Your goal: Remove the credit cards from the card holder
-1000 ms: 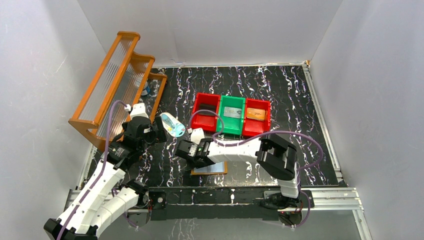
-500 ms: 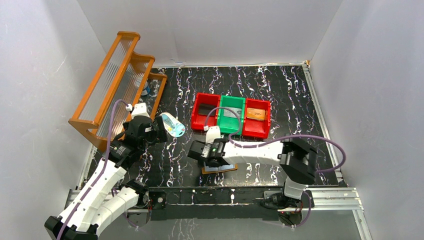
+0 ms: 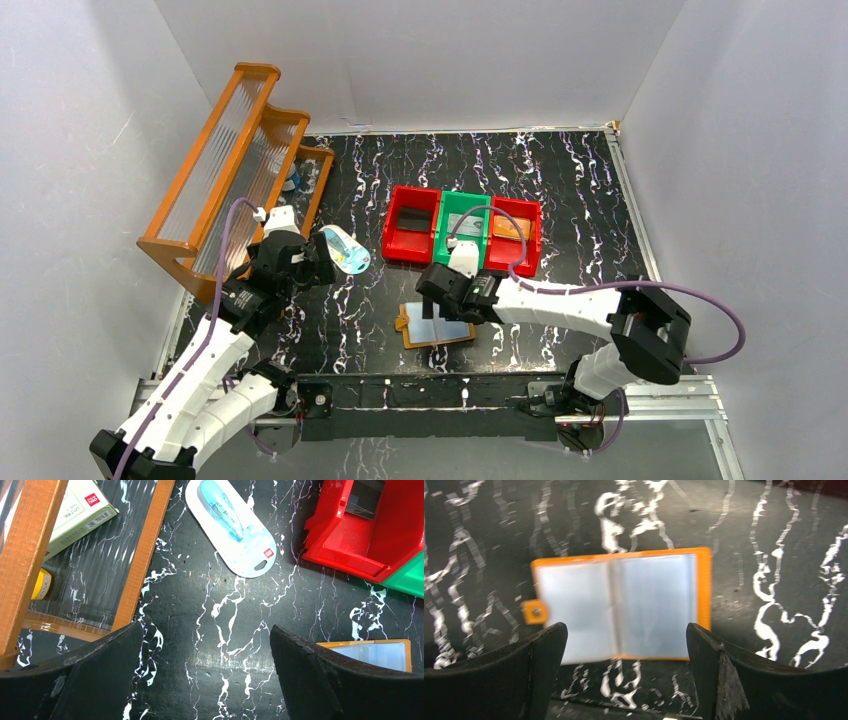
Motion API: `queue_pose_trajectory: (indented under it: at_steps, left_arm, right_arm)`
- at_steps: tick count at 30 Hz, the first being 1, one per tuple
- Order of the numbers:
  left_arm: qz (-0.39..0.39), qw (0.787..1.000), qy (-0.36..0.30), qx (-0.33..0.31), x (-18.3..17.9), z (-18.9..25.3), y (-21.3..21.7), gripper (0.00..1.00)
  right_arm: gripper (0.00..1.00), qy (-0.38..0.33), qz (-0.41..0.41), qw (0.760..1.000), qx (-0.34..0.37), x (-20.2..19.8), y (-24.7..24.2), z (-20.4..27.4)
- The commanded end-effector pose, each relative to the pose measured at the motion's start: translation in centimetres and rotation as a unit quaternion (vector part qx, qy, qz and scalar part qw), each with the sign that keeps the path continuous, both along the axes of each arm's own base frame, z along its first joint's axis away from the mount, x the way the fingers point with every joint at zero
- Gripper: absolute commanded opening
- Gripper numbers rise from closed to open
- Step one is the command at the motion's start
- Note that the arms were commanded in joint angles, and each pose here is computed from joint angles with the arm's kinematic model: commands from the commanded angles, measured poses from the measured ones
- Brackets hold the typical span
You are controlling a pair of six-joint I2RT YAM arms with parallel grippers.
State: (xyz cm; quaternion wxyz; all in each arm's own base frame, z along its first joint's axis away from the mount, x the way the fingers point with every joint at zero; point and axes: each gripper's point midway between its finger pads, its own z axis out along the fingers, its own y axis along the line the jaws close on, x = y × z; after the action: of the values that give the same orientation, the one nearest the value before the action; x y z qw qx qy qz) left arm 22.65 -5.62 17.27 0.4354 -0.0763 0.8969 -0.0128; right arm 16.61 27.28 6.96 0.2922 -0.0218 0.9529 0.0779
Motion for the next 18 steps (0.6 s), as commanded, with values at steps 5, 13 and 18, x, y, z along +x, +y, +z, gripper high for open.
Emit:
queue_pose_trajectory:
  at_steps: [5, 13, 18]
  left_arm:
    - [0.002, 1.0, -0.004, -0.001, 0.1, 0.3, 0.1, 0.98]
    - [0.001, 1.0, -0.003, 0.0, 0.1, 0.3, 0.1, 0.98]
    - [0.001, 1.0, -0.003, 0.0, 0.1, 0.3, 0.1, 0.98]
  right_arm:
    - [0.97, 0.039, 0.022, 0.999, -0.022, 0.0, 0.1, -2.8]
    - [0.93, 0.077, 0.029, 0.994, -0.073, -0.9, -0.4, -5.7]
    - [0.75, 0.084, 0.024, 0.99, -0.108, -1.3, -0.8, -6.6]
